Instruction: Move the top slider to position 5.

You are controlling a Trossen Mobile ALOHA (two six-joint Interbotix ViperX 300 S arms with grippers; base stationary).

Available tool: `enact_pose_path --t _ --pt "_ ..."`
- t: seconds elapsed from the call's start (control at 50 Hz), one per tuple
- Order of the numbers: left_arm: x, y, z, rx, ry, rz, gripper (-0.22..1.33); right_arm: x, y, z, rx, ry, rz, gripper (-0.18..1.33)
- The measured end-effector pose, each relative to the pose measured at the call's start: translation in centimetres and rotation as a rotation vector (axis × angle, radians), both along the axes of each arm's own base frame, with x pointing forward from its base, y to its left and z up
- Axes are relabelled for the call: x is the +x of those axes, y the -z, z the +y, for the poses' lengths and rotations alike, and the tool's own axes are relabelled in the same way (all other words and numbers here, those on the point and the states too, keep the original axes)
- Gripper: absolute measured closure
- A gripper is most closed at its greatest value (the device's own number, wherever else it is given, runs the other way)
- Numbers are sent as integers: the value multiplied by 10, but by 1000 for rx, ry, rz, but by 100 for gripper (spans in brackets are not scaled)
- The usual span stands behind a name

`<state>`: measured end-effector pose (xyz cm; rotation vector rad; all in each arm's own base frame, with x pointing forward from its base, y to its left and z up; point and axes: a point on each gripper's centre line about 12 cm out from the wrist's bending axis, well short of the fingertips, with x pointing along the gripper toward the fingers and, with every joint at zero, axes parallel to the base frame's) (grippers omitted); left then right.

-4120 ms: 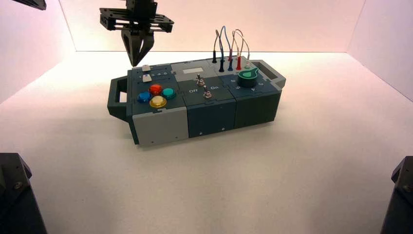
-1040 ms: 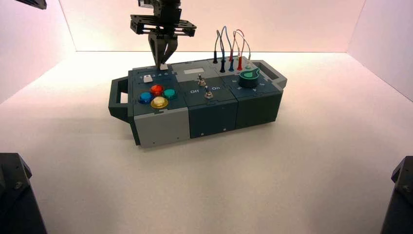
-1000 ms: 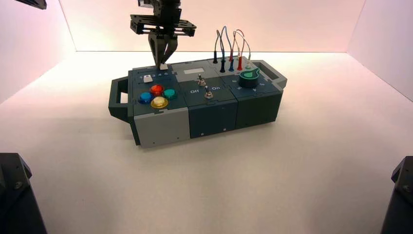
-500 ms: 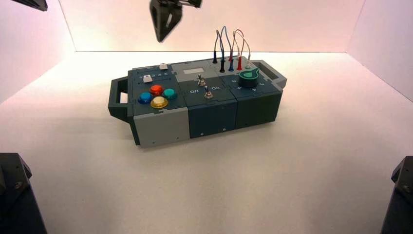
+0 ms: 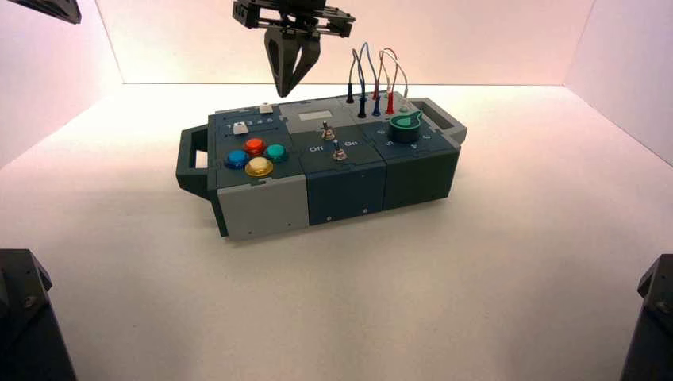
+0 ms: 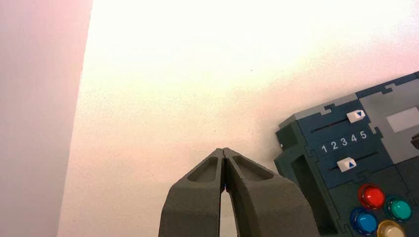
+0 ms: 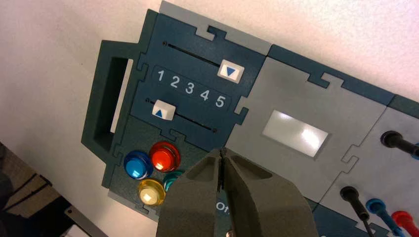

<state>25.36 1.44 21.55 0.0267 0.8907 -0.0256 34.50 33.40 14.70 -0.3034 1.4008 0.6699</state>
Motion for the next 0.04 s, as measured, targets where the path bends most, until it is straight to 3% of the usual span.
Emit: enact_pose_path --t 0.04 --pt "0 0 0 0 0 0 128 0 1 0 -1 0 1 129"
